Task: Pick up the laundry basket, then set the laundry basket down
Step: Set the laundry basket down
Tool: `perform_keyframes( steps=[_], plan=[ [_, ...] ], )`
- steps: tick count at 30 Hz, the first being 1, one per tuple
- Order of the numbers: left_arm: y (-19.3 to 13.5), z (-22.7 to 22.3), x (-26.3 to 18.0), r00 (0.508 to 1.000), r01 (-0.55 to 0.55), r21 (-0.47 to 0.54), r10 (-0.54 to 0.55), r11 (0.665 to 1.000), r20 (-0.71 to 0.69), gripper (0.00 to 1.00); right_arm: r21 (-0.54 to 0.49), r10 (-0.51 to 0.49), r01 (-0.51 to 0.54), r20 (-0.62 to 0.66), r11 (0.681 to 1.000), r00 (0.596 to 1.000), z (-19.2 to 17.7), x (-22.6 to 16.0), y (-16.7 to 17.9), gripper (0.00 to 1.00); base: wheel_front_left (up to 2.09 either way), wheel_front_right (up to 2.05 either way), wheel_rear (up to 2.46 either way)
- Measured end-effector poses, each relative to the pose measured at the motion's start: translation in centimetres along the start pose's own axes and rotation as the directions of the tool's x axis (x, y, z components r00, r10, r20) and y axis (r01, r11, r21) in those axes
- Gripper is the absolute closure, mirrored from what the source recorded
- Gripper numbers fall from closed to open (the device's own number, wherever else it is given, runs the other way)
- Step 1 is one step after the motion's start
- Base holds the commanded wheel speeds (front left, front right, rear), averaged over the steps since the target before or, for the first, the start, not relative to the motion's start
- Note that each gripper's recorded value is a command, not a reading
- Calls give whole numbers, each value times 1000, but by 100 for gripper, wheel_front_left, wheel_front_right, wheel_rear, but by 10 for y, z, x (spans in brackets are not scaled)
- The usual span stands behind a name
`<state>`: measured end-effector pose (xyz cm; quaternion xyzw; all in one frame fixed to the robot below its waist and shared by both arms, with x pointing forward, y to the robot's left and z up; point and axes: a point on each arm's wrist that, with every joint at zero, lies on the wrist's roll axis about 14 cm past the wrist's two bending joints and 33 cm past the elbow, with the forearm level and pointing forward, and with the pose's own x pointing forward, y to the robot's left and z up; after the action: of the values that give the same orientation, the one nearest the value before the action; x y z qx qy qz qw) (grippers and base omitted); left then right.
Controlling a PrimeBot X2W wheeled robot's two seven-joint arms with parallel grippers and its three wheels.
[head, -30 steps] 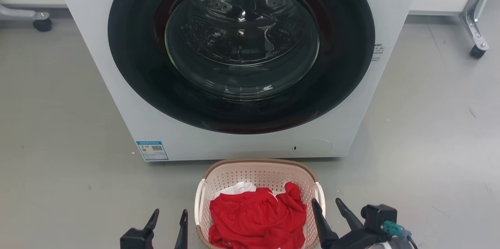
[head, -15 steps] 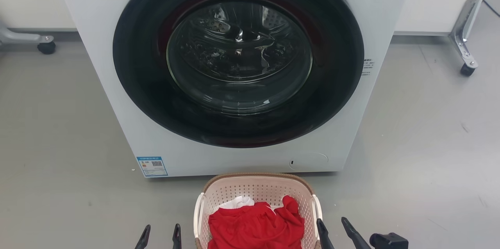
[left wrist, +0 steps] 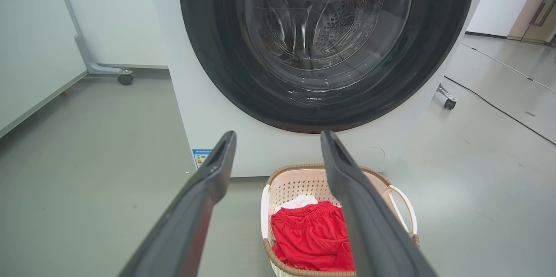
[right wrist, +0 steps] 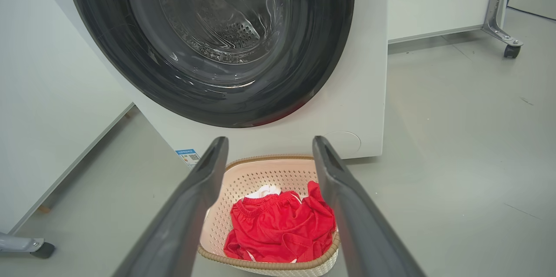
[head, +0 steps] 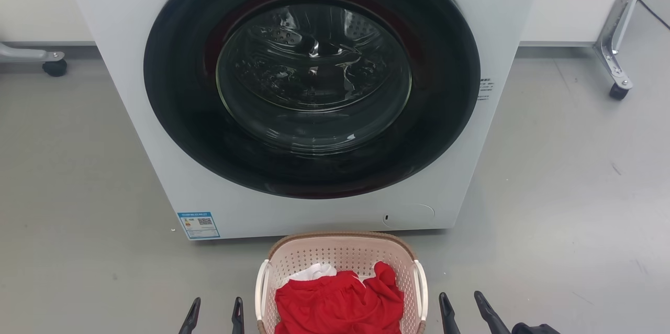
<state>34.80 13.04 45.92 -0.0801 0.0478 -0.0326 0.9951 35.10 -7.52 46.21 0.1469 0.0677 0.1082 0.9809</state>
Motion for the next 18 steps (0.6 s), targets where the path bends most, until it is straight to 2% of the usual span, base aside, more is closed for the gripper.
perform_keyframes(
  steps=[18],
  plan=[
    [-2,12,3,999,-1,22,0,1000,43,0,-46,-24,27,60,999,998,14,-1,-4,0,0,0,0]
  ],
)
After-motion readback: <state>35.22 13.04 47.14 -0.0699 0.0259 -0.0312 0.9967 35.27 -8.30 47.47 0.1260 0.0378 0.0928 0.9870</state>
